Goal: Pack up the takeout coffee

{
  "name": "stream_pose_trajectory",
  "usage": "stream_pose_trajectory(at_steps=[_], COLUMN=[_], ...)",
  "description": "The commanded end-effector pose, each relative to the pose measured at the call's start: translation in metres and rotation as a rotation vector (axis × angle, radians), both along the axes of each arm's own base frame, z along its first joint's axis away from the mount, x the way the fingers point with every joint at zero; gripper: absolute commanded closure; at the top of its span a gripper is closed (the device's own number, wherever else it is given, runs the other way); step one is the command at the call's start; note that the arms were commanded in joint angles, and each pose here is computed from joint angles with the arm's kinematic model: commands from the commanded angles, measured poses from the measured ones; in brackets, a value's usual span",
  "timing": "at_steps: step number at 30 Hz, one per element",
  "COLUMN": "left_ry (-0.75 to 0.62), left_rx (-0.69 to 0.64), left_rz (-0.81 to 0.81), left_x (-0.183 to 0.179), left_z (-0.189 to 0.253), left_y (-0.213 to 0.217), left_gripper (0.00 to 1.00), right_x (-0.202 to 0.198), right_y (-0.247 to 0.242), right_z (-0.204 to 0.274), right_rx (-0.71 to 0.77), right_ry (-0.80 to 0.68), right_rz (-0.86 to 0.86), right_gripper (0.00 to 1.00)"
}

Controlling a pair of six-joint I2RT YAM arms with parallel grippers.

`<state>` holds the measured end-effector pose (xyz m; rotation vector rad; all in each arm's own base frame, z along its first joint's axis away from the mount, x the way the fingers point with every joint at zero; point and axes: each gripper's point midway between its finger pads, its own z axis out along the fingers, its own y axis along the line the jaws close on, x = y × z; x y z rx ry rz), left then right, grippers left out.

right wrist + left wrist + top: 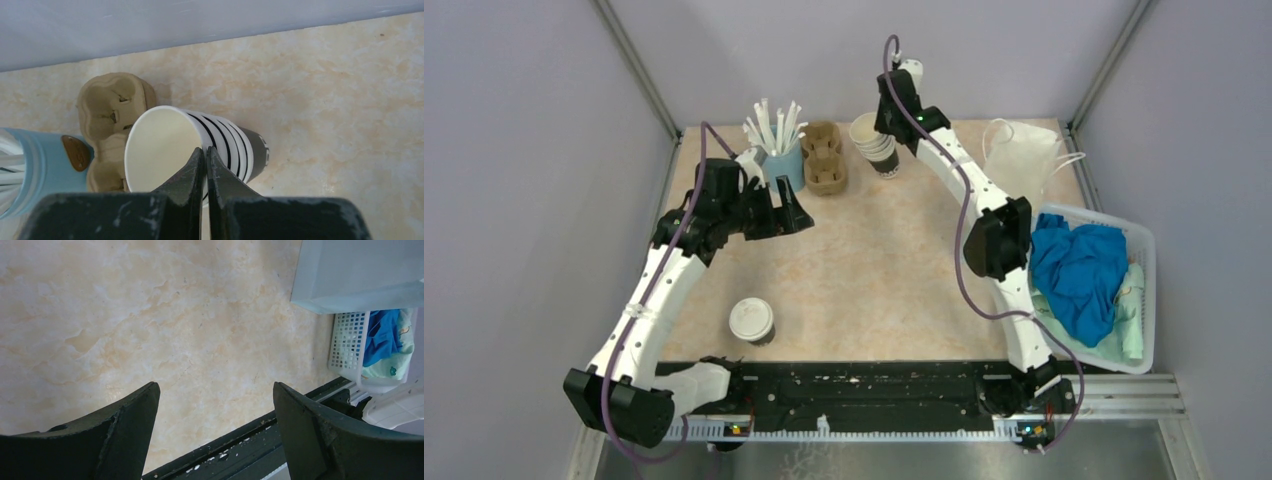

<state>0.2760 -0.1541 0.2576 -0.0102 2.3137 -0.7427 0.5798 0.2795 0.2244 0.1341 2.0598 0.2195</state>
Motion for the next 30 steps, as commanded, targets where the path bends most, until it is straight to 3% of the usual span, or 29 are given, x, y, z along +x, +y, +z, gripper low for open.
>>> stream_pose_trajectory(at_steps=[1, 12, 16, 19, 30], left_ry=[-0.083, -0.085, -0.089, -0.087, -0.106], left_rx=[-0.027, -0.050, -0.060, -0.070, -0.127], left_rz=[-0.011, 0.005, 0.014, 0.014, 0.007], left_x=[0.011, 0.014, 0.017, 0.018, 0.028], left_z=[0.023, 0.026, 0.027, 0.030, 0.044], left_y=[-0.005, -0.007, -0.008, -0.010, -0.020], left_gripper=[0.10, 0.10, 0.10, 0.10, 0.12], right_x=[-0.006, -0.020, -0.026, -0.030, -0.046], right_y=[-0.012, -0.010, -0.006, -0.013, -0.014], right_z=[0.079, 0.081, 0.053, 0.089, 0.087], right_rx=[0.152, 0.502, 0.703, 0.719, 0.765], right_ry=[-0.125, -0.036, 0.059, -0.086, -0.064], right_rz=[-0.013, 0.122, 0.195, 0.228, 0.331], right_gripper=[1.00, 1.00, 1.00, 1.00, 1.00])
